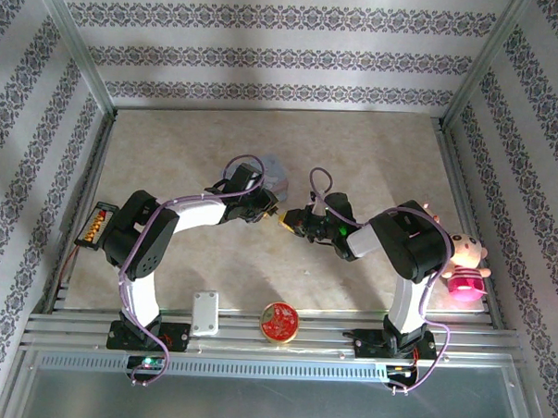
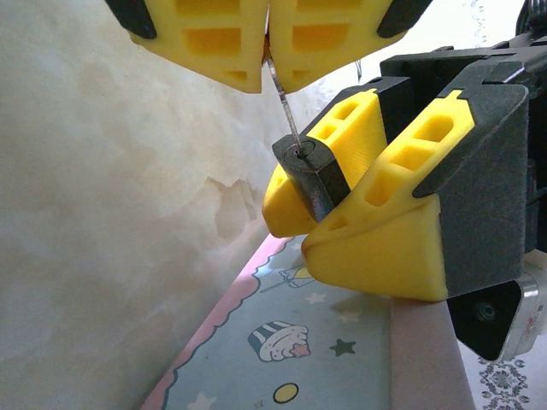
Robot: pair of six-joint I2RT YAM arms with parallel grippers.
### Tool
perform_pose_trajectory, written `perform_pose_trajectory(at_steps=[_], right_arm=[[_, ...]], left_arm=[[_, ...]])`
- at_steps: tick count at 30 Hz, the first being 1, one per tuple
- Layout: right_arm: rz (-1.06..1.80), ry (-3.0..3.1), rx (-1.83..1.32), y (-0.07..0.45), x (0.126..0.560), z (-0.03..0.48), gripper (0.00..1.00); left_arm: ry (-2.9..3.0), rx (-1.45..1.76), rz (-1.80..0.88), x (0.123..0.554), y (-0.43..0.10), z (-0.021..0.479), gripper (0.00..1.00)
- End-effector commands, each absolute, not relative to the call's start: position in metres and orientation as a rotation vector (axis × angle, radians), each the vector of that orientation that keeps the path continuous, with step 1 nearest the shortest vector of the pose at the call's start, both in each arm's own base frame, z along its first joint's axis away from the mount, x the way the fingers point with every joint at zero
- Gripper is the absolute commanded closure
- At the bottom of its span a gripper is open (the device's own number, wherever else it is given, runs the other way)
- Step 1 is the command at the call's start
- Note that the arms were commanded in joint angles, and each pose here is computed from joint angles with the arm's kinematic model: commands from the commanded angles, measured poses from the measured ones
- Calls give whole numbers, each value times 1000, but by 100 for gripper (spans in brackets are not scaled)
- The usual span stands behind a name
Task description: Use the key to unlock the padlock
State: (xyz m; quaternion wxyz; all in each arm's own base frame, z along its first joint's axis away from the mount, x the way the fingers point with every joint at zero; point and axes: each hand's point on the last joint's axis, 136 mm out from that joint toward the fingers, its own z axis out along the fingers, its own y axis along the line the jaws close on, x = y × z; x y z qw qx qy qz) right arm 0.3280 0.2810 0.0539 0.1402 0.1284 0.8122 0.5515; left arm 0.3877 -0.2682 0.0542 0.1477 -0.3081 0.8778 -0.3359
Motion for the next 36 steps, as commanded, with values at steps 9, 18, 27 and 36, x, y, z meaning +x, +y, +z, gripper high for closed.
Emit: perform_pose_trajectory(at_steps=[9, 18, 27, 36], right_arm=[[1585, 2315, 455, 262, 337, 45, 100], [1614, 2310, 432, 268, 339, 47, 100], [1703, 2274, 405, 268, 346, 57, 100], [1797, 2235, 481, 268, 349, 54, 100]], left_arm=[[2587, -866, -1106, 374, -293, 62, 100], [2588, -863, -1112, 375, -295, 63, 100], [2632, -863, -1126, 367, -297, 61, 100], [2639, -869, -1145, 366, -298, 65, 100]])
